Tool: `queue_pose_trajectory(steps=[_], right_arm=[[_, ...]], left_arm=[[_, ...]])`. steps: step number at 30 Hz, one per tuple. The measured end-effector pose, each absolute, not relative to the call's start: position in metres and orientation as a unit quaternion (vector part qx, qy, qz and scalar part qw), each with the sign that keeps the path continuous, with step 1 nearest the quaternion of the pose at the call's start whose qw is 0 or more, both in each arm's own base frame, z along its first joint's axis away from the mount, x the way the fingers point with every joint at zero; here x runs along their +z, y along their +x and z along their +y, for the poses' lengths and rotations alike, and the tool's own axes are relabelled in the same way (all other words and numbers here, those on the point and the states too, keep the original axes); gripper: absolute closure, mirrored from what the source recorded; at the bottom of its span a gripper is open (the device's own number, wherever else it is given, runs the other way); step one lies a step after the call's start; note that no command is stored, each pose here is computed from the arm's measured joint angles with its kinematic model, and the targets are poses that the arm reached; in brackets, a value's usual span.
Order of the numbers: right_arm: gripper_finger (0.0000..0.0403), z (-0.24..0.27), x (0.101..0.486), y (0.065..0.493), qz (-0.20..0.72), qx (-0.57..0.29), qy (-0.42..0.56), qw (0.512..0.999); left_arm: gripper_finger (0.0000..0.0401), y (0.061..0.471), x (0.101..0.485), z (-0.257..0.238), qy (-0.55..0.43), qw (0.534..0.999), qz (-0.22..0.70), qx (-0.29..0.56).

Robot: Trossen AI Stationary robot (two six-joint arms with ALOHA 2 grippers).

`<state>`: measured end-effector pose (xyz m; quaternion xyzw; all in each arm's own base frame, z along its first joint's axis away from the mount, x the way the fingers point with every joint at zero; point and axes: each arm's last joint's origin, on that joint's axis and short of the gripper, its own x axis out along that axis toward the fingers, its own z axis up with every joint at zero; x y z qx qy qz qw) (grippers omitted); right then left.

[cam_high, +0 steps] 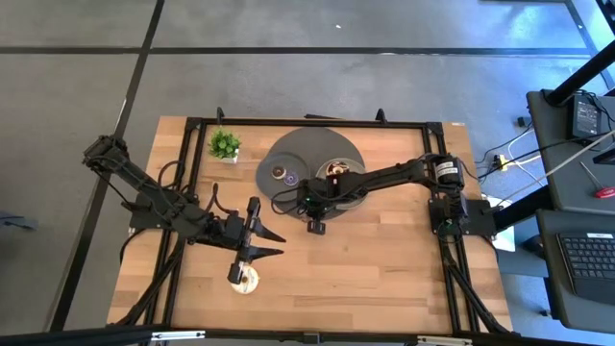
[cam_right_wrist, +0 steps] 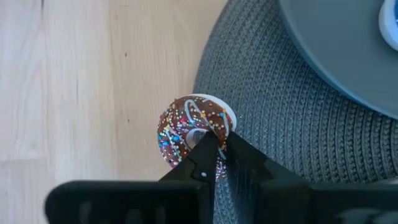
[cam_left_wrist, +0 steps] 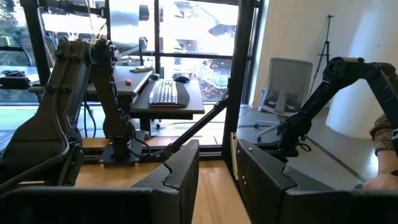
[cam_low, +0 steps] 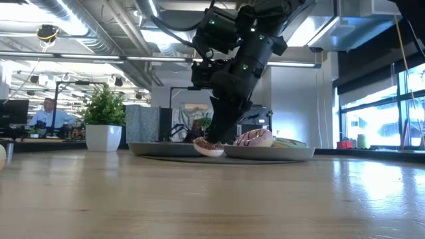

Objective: Pick & Place donuts
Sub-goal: Put the small brown donut on the dark gray plate

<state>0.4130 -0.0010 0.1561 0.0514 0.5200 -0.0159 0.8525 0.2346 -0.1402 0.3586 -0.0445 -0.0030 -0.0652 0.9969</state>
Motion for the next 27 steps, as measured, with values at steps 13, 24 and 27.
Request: queue_pose_trajectory(steps=[13, 24, 27], right_arm=[[0.0369, -0.001, 0.1559, 0.413, 0.52, -0.015, 0.05, 0.852], [0.0341, -0.001, 0.1559, 0.413, 0.52, -0.015, 0.05, 0.852], [0.0311, -0.001, 0.1559, 0.413, 0.52, -0.018, 0.054, 0.852]], left_arm=[[0.0297, 0.2346, 0.3586, -0.1402, -0.044, 0.997, -0.003, -0.065], [0.0303, 0.2347, 0.3586, -0.1402, -0.045, 0.997, -0.003, -0.065], [0.03, 0.2347, 0.3586, -0.1401, -0.045, 0.997, -0.003, -0.065]])
